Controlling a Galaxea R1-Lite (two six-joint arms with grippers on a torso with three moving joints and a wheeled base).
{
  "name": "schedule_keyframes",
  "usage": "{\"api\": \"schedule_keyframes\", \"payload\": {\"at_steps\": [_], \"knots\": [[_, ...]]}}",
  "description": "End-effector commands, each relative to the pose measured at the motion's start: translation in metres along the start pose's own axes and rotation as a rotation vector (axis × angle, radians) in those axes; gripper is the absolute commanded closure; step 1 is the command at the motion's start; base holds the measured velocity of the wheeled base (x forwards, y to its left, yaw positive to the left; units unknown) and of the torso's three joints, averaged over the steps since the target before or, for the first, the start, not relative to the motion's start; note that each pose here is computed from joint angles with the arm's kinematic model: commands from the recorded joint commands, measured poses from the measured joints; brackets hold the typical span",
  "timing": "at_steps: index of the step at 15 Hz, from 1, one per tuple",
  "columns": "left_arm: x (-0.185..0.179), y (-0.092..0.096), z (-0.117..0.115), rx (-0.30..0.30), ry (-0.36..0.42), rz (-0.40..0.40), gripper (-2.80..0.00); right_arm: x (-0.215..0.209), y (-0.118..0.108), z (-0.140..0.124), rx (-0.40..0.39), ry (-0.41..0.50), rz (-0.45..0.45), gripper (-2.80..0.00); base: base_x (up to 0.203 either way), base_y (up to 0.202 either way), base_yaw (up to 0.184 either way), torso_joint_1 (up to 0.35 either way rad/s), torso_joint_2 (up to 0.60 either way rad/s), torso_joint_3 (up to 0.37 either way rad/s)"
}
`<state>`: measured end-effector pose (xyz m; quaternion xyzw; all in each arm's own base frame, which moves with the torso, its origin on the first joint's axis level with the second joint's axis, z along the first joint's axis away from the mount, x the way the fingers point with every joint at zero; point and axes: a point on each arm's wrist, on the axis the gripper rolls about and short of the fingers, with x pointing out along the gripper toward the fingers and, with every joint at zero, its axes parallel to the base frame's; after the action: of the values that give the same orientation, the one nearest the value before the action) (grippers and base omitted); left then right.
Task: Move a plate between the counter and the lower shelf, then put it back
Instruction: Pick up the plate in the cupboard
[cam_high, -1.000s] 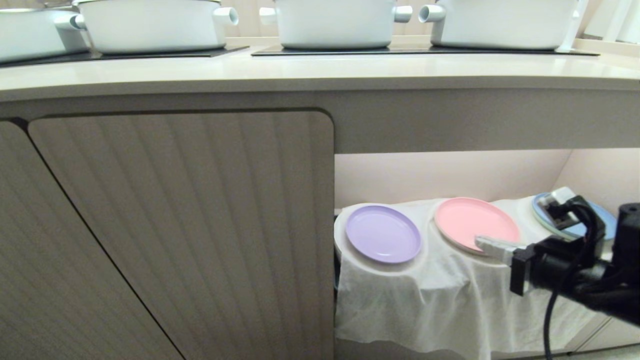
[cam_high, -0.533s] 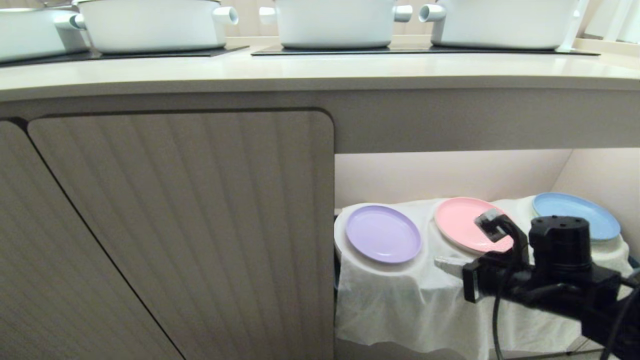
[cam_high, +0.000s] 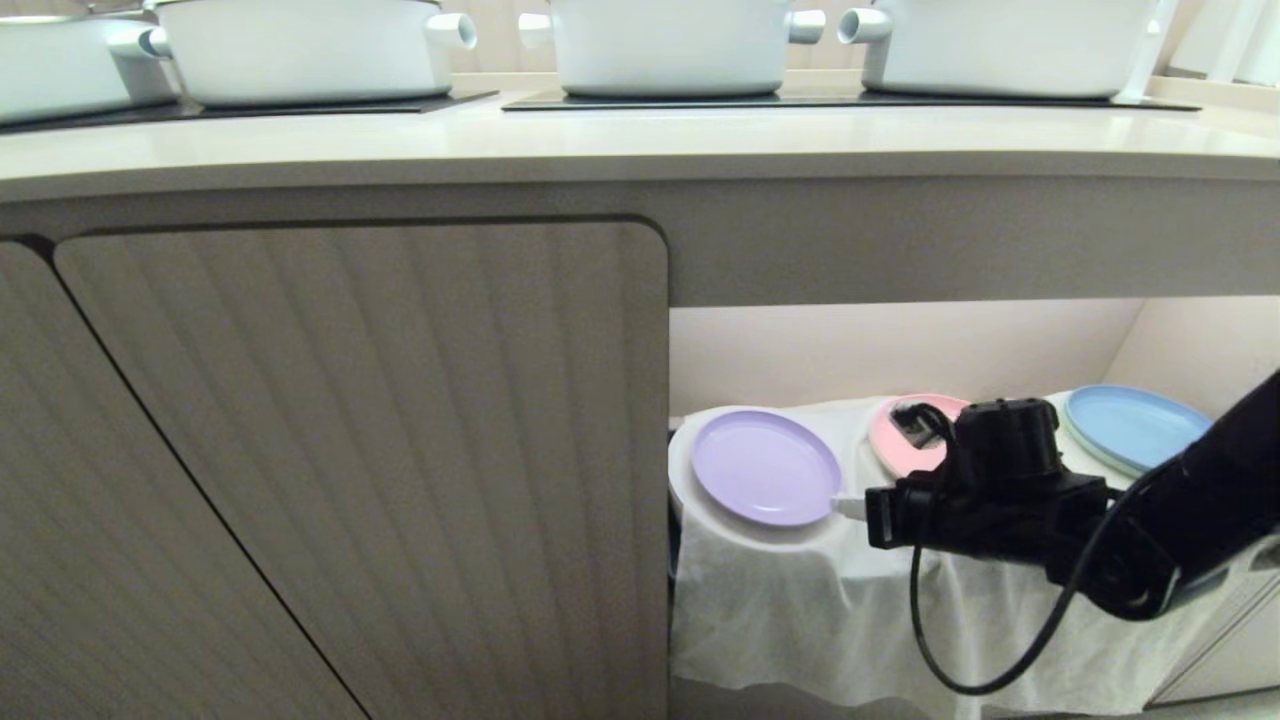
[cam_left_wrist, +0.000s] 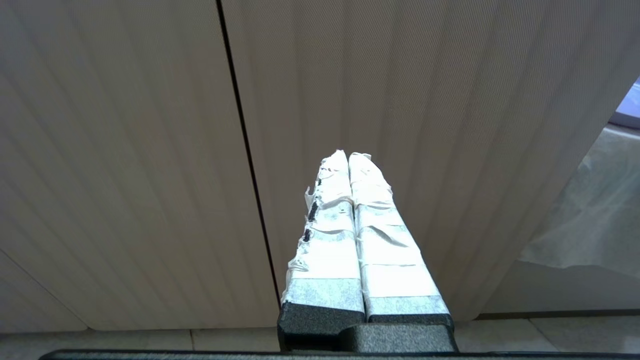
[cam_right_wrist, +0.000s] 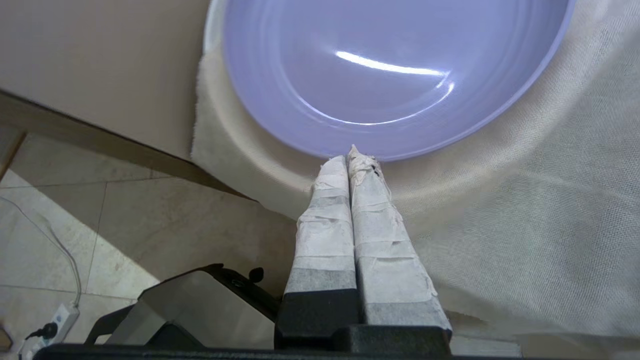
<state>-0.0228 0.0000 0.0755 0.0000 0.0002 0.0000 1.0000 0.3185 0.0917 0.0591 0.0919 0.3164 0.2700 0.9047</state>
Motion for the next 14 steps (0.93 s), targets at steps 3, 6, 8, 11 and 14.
{"api": "schedule_keyframes", "payload": {"at_steps": [3,6,8,11,14], "knots": [[0.0,0.0,0.0,0.0,0.0,0.0,0.0,0.009,-0.013,0.01,0.044,0.06,-0.032,0.0,0.0,0.0,0.0,0.0,0.0,0.0],[0.0,0.0,0.0,0.0,0.0,0.0,0.0,0.014,-0.018,0.018,0.056,0.075,-0.043,0.0,0.0,0.0,0.0,0.0,0.0,0.0],[0.0,0.0,0.0,0.0,0.0,0.0,0.0,0.017,-0.02,0.022,0.065,0.089,-0.049,0.0,0.0,0.0,0.0,0.0,0.0,0.0],[0.0,0.0,0.0,0.0,0.0,0.0,0.0,0.021,-0.023,0.033,0.073,0.101,-0.056,0.0,0.0,0.0,0.0,0.0,0.0,0.0],[0.0,0.0,0.0,0.0,0.0,0.0,0.0,0.025,-0.026,0.039,0.101,0.103,-0.064,0.0,0.0,0.0,0.0,0.0,0.0,0.0]]}}
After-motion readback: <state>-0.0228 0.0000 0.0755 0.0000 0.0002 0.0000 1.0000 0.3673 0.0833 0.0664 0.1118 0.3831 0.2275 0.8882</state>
